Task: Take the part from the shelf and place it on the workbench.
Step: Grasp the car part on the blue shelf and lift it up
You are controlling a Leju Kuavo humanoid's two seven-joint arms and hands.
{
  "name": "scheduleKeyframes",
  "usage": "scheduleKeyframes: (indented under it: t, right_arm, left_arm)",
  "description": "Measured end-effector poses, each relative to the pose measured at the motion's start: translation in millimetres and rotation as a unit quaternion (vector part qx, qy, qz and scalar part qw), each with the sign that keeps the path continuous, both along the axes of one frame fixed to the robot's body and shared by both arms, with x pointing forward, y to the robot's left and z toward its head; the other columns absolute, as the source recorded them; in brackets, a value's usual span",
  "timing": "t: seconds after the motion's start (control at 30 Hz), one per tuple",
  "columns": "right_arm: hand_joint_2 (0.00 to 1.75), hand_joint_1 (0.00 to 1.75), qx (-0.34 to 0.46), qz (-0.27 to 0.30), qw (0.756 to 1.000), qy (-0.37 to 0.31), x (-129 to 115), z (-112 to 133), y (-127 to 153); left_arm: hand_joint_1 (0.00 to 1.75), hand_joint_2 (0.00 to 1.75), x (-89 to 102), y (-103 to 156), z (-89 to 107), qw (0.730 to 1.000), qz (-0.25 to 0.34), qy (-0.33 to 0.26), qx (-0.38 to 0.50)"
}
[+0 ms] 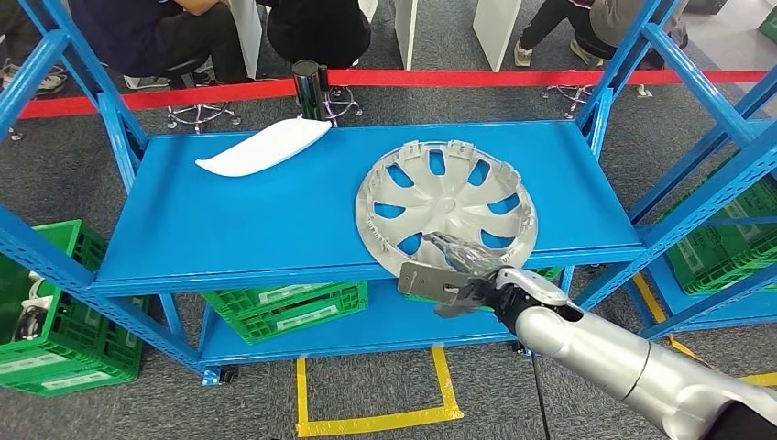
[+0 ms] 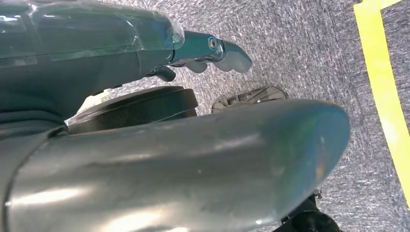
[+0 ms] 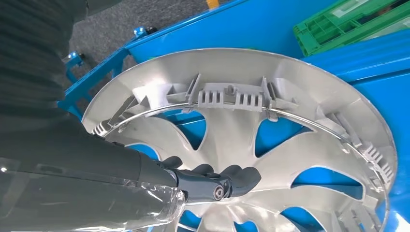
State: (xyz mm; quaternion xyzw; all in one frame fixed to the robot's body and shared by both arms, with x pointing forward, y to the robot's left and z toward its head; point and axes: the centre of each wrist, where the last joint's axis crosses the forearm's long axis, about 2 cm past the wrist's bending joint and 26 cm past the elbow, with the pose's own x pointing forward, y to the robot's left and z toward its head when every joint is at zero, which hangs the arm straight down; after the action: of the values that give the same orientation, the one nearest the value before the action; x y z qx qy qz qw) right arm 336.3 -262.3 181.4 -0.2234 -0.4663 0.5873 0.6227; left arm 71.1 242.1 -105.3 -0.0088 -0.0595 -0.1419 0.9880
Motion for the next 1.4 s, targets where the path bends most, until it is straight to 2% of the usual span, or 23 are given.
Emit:
scheduleKeyframes:
  t: [0.37,0.93,0.97,1.07,1.1,1.4]
  right_arm:
    - [1.75,0.00,-0.012,0.005,1.000,0.005,1,0,1]
    - [1.75,0.00,-0.068,0.019,0.997,0.025,0,-19,3]
    - [1.75,0.32,-0.069,0.019,0.997,0.028,-1,-21,3]
    - [1.75,1.63,-0.071,0.019,0.997,0.034,-1,-25,3]
    - [1.75,1.75,-0.071,0.019,0.997,0.035,0,-25,3]
    - [1.75,1.75,-0.066,0.017,0.997,0.032,4,-24,4]
  left_arm:
    - [0.00,0.00,0.0,0,0.0,1.000,0.000,-0.001,-0.001]
    - [0.00,0.00,0.2,-1,0.1,1.000,-0.006,-0.003,-0.002]
    - [0.00,0.00,0.2,-1,0.2,1.000,-0.006,-0.003,-0.002]
    - [0.00,0.00,0.2,-2,0.2,1.000,-0.006,-0.003,-0.003]
    - [0.00,0.00,0.2,-2,0.2,1.000,-0.006,-0.003,-0.003]
    - [0.00,0.00,0.3,-2,0.3,1.000,-0.007,-0.004,-0.003]
